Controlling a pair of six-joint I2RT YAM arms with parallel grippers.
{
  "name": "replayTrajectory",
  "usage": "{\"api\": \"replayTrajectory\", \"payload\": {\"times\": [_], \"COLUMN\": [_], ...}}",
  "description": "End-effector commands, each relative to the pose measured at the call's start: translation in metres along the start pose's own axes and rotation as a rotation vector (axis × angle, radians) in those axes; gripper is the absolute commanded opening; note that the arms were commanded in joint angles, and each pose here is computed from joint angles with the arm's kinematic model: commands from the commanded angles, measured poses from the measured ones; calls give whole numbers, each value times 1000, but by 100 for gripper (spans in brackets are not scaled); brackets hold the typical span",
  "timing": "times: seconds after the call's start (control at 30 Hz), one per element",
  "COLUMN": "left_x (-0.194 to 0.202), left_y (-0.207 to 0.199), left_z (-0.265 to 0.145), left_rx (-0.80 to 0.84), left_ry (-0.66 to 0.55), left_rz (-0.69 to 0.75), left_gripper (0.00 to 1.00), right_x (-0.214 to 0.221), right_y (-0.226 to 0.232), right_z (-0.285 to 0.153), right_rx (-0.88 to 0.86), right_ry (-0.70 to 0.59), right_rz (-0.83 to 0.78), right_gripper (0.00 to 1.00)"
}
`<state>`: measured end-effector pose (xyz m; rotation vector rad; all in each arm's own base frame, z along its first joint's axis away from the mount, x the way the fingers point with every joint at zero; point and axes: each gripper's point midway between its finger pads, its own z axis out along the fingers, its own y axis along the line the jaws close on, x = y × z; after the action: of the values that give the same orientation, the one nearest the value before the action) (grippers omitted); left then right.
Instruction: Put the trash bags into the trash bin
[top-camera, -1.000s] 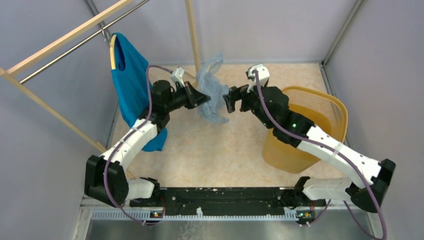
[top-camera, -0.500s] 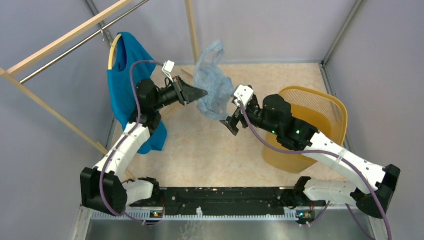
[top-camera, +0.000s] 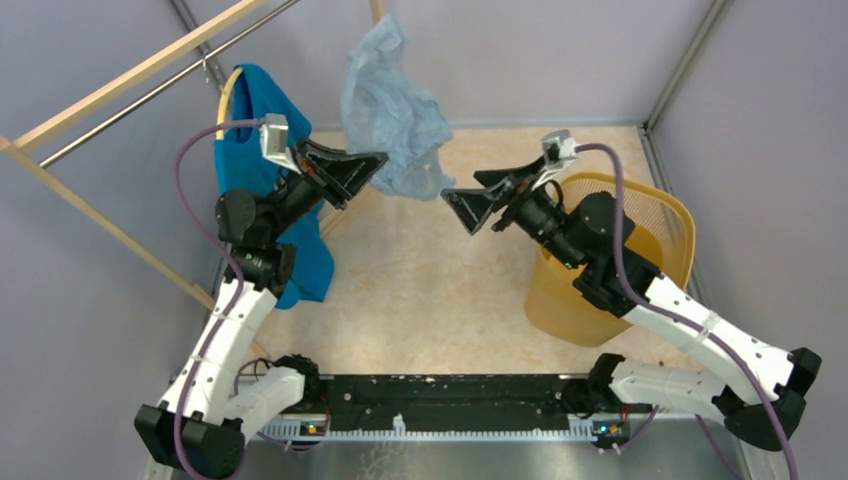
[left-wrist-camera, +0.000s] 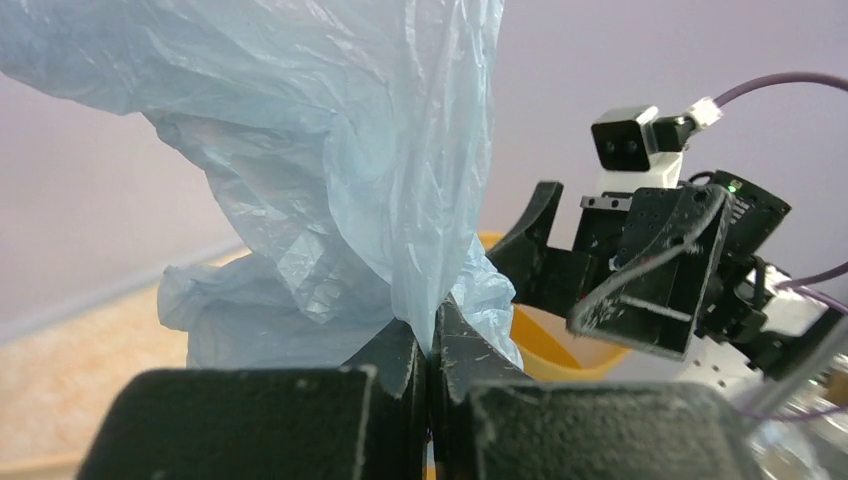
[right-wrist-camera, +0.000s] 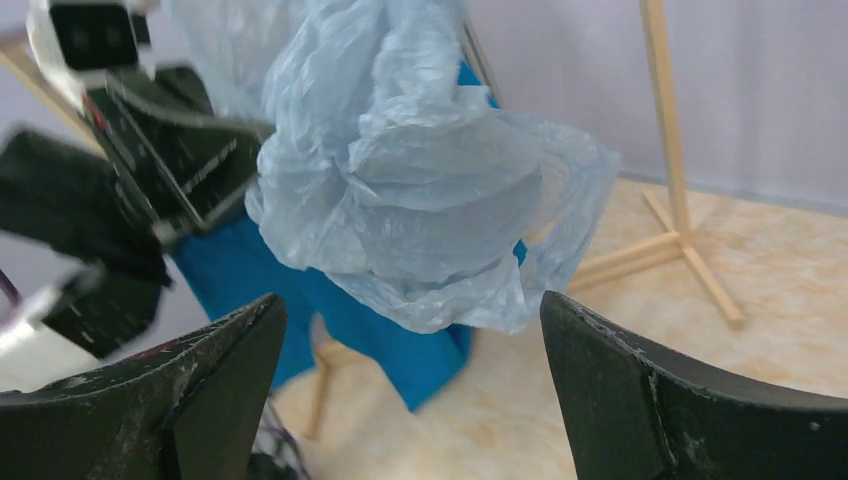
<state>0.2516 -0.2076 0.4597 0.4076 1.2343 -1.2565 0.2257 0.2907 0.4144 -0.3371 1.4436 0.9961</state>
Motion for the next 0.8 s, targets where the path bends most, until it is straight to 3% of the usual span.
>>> {"api": "replayTrajectory", "payload": {"times": [0.0,0.13,0.37,0.53,0.63,0.77], "left_x": [-65,-89,-101,-97,-92,-85], "left_y": [-30,-48,-62,-71,-74,-77], "left_z": [-3,-5,-8,-10,-10,-11], "left_rx": [27,60,106,163,192,219], "left_ry": [-227,-307,-367,-372,-359,-328], "left_rz": [247,327,383,407,410,422], "left_gripper": [0,0,0,0,0,0], "right_x": [-72,-82,-105,-90,-90,-74], "right_y": [20,-10,-8,-16,-16,-19], "right_z": [5,14,31,55,74,90], "right_rx": [14,219,208,174,68,62], "right_ry": [-215,-284,-370,-288,-235,-151], "right_rz": [372,614,764,874,840,635], "right_gripper": [97,95,88,82,80,83]}}
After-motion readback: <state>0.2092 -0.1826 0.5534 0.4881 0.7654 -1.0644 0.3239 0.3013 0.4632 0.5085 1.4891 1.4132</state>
